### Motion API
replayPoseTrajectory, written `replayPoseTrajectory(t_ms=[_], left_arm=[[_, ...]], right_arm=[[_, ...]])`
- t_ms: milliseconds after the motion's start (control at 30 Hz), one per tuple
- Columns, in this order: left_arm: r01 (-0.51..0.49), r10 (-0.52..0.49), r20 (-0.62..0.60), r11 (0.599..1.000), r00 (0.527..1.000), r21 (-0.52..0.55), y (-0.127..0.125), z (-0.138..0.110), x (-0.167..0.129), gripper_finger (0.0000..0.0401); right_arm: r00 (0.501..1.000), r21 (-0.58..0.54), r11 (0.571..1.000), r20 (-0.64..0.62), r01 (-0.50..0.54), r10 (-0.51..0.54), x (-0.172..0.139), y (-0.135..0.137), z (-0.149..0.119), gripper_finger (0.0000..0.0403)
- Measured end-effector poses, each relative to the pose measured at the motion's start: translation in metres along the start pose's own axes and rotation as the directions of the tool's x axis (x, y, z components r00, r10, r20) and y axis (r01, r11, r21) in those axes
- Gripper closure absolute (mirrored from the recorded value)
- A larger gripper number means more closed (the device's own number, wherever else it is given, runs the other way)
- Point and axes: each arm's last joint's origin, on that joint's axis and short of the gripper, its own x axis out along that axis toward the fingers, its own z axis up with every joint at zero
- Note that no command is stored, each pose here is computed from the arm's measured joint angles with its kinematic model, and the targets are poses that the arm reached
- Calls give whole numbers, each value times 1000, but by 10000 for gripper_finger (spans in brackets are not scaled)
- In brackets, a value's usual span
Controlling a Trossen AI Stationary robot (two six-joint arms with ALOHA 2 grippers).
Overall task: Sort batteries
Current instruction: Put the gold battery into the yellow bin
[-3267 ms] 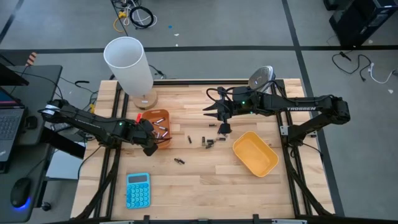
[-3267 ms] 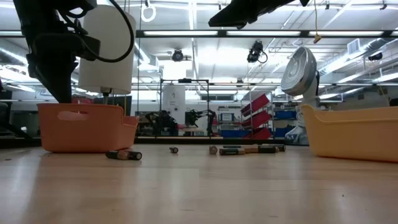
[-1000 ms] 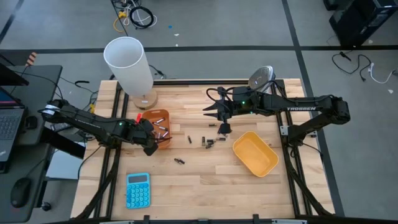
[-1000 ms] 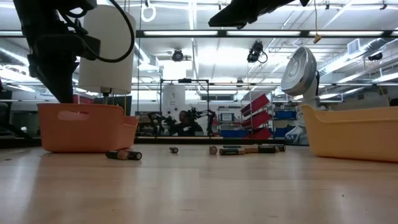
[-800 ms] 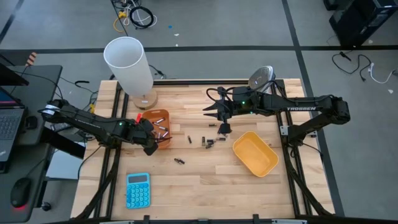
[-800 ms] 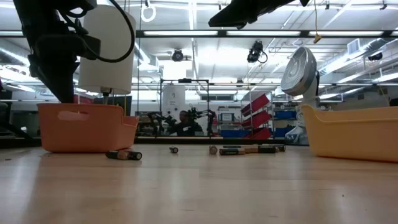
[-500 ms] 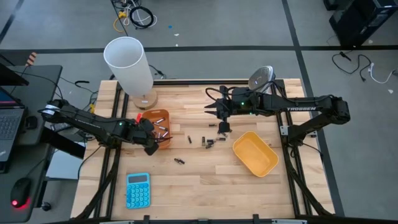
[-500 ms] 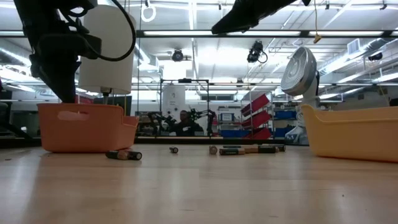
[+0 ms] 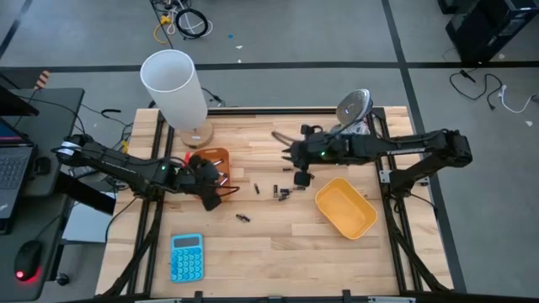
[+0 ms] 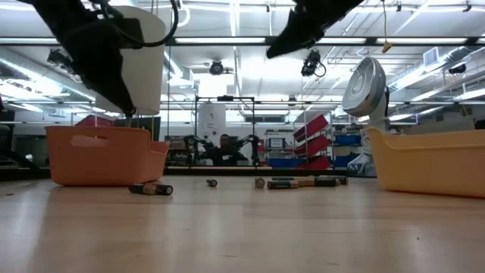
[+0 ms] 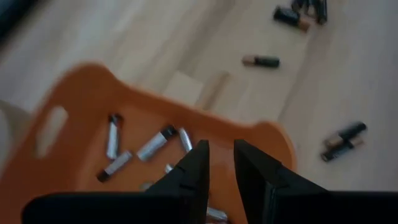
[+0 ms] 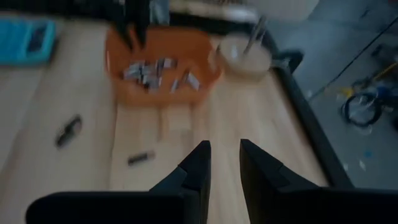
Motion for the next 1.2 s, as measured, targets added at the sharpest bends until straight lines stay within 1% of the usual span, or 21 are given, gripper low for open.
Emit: replayPoseTrajectory(t_ms=[133,267,433,500,600,800,933,1200], left_arm=[[-57,51,87,996,995,74,0,5,0,325],[-125,97,188,981,977,147,-2,13,-1,325],[-219,163,278,958,947,185,-2,19,-3,325],[-246,185,288,951,939,189,-1,19,-3,325],[-251,190,291,950,938,188,-1,19,-3,325],[-247,187,288,950,939,190,-1,19,-3,325],[-233,174,275,952,946,198,-1,18,-3,325],[-235,177,265,950,948,207,-1,17,-2,325]], right_arm=[[992,-27,999,-122,-30,26,26,16,-13,325],[976,-20,999,-212,-47,41,45,26,-20,323],[941,-18,995,-329,-94,83,64,39,-29,323],[928,-12,993,-358,-120,108,71,46,-33,322],[897,-13,989,-423,-146,127,80,54,-44,320],[837,-36,985,-534,-167,122,95,65,-64,316],[802,-27,986,-586,-162,115,101,67,-74,316],[797,-19,988,-593,-156,114,102,68,-76,304]])
